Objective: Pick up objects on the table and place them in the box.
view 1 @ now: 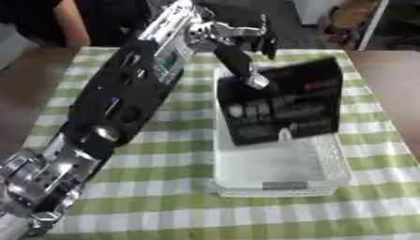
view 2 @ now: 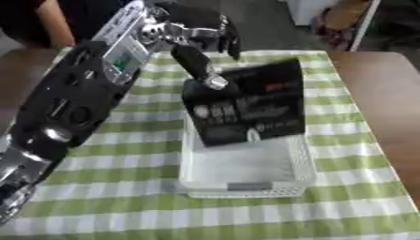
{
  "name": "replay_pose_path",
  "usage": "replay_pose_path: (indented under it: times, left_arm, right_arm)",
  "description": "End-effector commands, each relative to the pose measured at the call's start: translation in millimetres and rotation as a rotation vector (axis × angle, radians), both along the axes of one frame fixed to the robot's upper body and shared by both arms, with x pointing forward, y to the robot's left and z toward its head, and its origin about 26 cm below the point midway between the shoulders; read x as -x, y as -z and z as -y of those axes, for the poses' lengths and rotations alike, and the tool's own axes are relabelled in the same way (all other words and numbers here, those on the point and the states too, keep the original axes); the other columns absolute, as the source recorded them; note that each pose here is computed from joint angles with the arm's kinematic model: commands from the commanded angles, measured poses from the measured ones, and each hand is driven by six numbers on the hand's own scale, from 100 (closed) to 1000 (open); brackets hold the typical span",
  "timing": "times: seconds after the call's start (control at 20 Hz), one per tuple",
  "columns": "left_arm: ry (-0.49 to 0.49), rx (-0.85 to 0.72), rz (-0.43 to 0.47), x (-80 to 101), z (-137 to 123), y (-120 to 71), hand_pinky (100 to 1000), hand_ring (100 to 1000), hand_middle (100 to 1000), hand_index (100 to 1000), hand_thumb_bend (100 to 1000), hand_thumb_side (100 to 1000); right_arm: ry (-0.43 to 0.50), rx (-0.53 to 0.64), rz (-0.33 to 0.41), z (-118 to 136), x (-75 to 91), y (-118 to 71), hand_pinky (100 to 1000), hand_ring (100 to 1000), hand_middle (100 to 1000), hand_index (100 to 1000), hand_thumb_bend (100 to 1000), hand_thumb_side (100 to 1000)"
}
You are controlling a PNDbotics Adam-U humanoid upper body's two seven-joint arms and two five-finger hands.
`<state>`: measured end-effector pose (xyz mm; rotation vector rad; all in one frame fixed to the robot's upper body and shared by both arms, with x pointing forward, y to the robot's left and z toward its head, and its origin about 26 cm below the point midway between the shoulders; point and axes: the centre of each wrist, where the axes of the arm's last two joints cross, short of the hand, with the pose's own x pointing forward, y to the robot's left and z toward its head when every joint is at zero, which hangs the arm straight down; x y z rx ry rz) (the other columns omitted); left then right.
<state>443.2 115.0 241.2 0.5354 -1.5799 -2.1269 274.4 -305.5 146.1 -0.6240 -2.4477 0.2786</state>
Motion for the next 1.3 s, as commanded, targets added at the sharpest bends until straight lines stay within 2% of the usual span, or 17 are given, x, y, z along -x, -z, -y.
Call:
replay_pose_path:
  times: [0.05,0.15,0.4,0.9,0.95,1.0,1.05,1.1,1.15,1.2,1.25,1.3]
  left_arm:
    - [0.022,-0.058,0.012,-1.1,0.3,0.3,666,726,755,825,1000,794]
    - [0.024,-0.082,-0.006,-2.7,-1.2,6.0,717,748,767,834,1000,807]
    - [0.017,-0.099,-0.020,-4.7,-5.4,8.7,753,766,779,836,1000,819]
    - [0.011,-0.079,-0.018,-4.5,-7.3,6.7,757,764,779,835,1000,817]
    - [0.011,-0.068,-0.018,-4.3,-7.9,6.0,750,759,777,830,1000,872]
    - [0.014,-0.042,-0.015,-3.7,-8.8,4.3,737,750,777,826,1000,816]
    - [0.016,-0.008,-0.009,-2.8,-10.1,2.3,727,743,776,825,1000,842]
    - [0.020,0.049,0.005,-1.2,-11.4,-1.7,715,733,776,823,984,865]
    - [0.023,0.122,0.027,1.0,-12.8,-6.1,704,724,776,821,867,1000]
    - [0.028,0.227,0.052,3.8,-14.1,-10.9,684,703,786,809,815,868]
    - [0.038,0.339,0.069,6.8,-15.0,-14.1,685,702,794,811,759,864]
    - [0.053,0.450,0.075,9.7,-14.9,-16.4,689,704,809,808,634,836]
  right_arm:
    - [-0.009,0.016,0.025,0.3,0.8,-7.7,768,812,771,890,100,706]
    - [-0.007,0.015,0.024,0.4,1.0,-7.5,768,812,771,890,100,706]
    - [-0.007,0.015,0.023,0.5,1.2,-7.1,768,812,771,890,100,705]
    - [-0.007,0.014,0.020,0.6,1.4,-6.6,769,813,771,891,100,705]
    - [-0.006,0.013,0.020,0.7,1.5,-6.5,769,813,772,891,100,700]
    - [-0.006,0.013,0.019,0.8,1.5,-6.4,769,813,772,891,100,705]
    - [-0.006,0.013,0.019,0.8,1.6,-6.3,769,813,772,891,100,705]
    - [-0.005,0.013,0.019,0.9,1.6,-6.3,769,813,772,891,100,705]
    - [-0.004,0.012,0.019,1.0,1.7,-6.3,769,813,772,891,100,700]
    - [-0.004,0.012,0.018,1.1,1.7,-6.2,770,813,772,891,100,705]
    - [-0.003,0.012,0.018,1.2,1.8,-6.1,770,813,772,891,100,704]
    - [-0.003,0.012,0.018,1.3,1.8,-6.1,769,813,772,891,100,704]
